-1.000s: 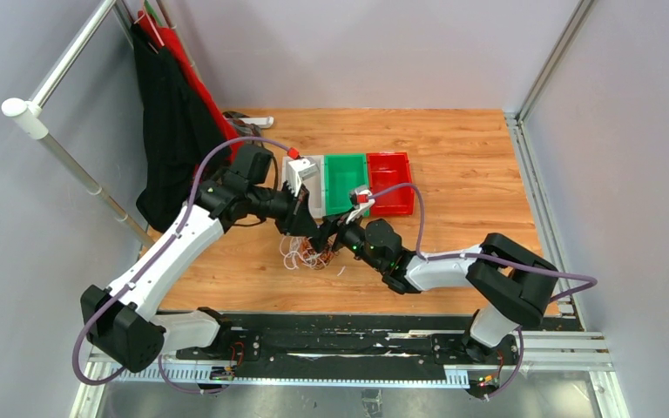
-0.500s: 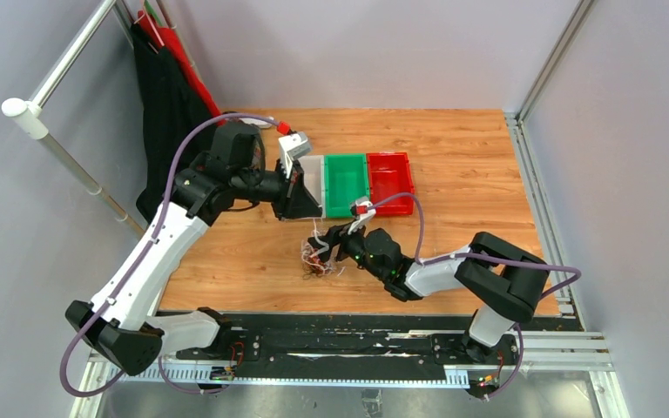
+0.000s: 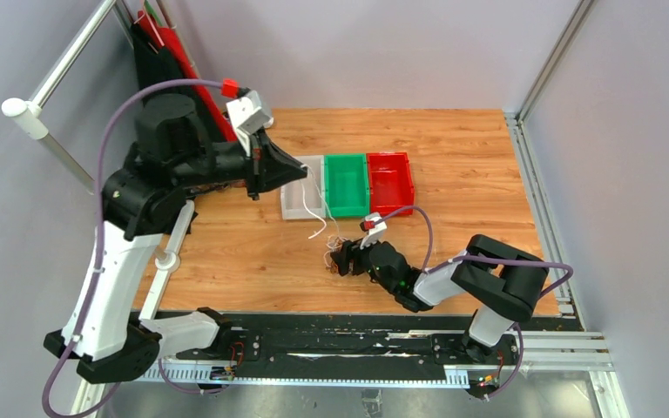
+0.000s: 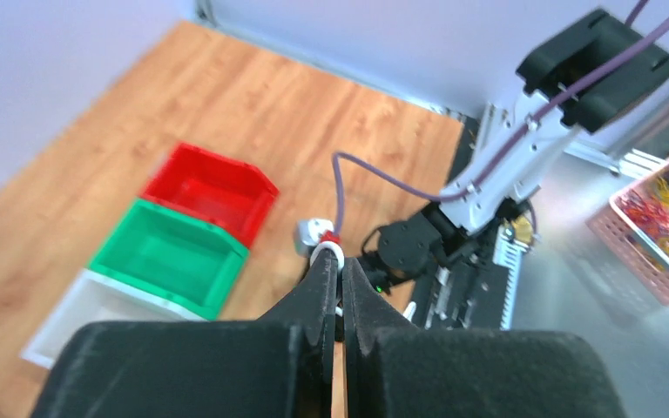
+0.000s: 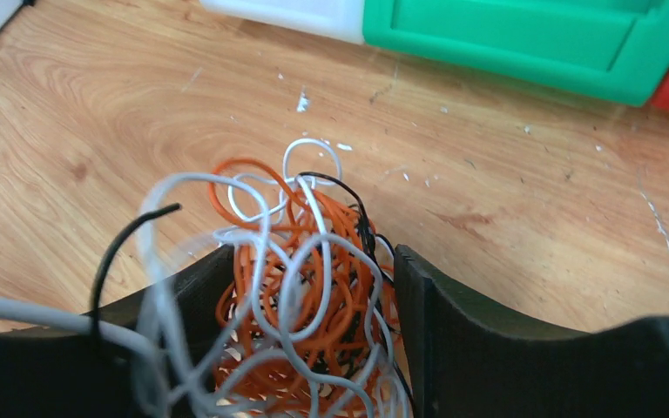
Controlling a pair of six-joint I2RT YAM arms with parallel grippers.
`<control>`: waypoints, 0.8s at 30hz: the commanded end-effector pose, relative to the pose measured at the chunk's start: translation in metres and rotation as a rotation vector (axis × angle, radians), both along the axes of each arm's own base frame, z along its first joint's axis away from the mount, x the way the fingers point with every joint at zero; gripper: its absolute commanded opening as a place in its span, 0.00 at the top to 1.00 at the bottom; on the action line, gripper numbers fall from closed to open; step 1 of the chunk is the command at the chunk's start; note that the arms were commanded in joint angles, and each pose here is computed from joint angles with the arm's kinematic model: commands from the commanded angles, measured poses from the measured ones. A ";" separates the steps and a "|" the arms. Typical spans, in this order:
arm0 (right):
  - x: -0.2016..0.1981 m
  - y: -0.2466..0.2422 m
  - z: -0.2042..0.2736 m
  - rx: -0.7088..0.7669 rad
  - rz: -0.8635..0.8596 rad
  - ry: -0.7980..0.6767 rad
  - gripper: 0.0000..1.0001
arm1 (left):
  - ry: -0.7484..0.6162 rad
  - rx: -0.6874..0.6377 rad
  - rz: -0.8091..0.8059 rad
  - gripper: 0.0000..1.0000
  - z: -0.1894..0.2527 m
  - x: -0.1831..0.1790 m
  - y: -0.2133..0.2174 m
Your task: Untangle the cables
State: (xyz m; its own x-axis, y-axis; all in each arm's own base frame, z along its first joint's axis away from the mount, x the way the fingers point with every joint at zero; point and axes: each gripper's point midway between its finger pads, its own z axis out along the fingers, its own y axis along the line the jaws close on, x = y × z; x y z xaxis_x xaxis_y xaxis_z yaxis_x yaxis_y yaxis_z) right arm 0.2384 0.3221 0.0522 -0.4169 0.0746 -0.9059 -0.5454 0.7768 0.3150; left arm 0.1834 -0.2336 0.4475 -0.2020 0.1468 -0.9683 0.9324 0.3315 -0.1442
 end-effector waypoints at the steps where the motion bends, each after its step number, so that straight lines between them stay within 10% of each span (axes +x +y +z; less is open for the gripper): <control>1: -0.007 -0.013 -0.016 -0.048 -0.022 0.013 0.34 | -0.174 -0.042 0.087 1.00 0.052 -0.003 0.017; 13: -0.017 -0.016 -0.022 -0.056 -0.010 0.033 0.34 | -0.637 -0.339 0.388 1.00 0.210 -0.005 0.069; 24: -0.023 -0.018 -0.003 -0.026 0.010 0.006 0.29 | -0.809 -0.492 0.444 0.99 0.258 -0.020 0.087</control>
State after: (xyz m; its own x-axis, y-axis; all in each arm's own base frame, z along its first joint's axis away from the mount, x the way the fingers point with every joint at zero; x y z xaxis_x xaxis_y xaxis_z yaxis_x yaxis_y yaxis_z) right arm 0.2194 0.3041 0.0316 -0.4478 0.0261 -0.8938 -0.5413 0.7877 0.2942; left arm 0.1725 -0.1576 0.6798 0.5096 -0.1923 -0.8386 0.6641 0.7076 0.2413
